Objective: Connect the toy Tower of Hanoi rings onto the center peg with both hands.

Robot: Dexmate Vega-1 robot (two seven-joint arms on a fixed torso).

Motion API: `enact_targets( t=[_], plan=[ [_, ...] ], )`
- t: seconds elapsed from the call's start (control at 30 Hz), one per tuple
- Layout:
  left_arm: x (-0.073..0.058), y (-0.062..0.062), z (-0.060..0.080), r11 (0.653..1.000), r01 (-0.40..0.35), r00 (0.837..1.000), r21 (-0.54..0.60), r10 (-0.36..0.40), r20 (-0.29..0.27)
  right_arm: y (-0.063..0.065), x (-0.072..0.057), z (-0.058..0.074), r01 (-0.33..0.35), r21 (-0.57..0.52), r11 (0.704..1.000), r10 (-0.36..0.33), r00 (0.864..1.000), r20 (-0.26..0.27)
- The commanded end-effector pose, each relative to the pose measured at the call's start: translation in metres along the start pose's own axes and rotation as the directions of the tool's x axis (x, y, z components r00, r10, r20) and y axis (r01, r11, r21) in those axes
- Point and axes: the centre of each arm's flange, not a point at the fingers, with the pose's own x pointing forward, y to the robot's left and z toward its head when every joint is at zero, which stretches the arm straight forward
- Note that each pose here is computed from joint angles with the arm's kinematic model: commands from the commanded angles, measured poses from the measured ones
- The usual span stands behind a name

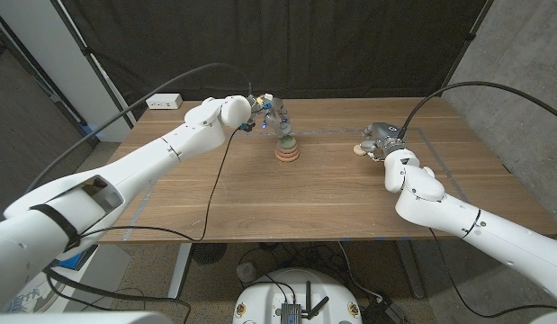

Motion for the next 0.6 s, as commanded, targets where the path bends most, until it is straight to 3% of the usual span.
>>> enact_targets(
  t=[0.03,0.6],
  plan=[
    [0.0122,-0.0102,0.0035,1.0,0.03,1.0,0.003,-0.03,0.01,0.0008,0.0033,0.0016,-0.005,0.0,1.0,0.005,1.0,0.004],
    [0.0182,-0.0189,0.0036,0.999,0.049,0.999,-0.01,-0.049,0.013,-0.0014,0.0042,-0.0003,-0.005,0.001,1.0,0.005,1.0,0.003]
  ],
)
